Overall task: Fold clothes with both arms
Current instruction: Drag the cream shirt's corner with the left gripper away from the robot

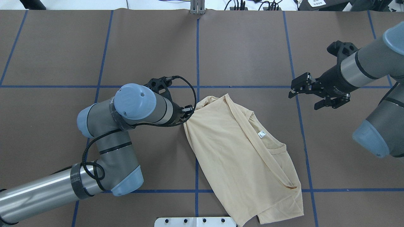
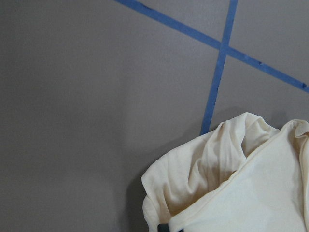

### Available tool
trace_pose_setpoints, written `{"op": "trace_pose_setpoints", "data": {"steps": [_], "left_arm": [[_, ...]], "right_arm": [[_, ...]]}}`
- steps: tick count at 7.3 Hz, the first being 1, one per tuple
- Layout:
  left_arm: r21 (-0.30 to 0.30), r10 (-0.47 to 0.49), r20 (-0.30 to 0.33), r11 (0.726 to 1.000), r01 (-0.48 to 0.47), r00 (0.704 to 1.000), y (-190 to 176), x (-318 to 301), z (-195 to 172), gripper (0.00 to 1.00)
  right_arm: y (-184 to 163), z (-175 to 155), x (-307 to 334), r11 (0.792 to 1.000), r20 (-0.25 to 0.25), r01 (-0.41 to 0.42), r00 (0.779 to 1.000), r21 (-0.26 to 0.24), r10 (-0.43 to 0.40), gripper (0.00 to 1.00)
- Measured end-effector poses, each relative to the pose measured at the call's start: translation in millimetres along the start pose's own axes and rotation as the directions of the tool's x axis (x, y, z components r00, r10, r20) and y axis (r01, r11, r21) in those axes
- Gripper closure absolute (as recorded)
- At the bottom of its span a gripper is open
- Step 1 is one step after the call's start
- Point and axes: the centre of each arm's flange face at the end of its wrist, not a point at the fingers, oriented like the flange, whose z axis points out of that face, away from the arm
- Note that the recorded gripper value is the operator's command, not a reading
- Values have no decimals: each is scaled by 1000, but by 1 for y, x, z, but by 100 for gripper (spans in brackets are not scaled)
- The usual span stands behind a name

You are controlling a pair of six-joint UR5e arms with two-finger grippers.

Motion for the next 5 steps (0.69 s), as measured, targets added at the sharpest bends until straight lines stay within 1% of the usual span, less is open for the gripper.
{"op": "trace_pose_setpoints", "data": {"steps": [4, 5], "left_arm": [[84, 6, 58, 996, -10, 998, -81, 16, 30, 100], [105, 5, 56, 994, -11, 998, -103, 19, 39, 100]], "right_arm": [[-4, -2, 2, 1000, -3, -6, 1000, 16, 6, 0], [-5, -2, 2, 1000, -5, -6, 1000, 24, 6, 0]]}}
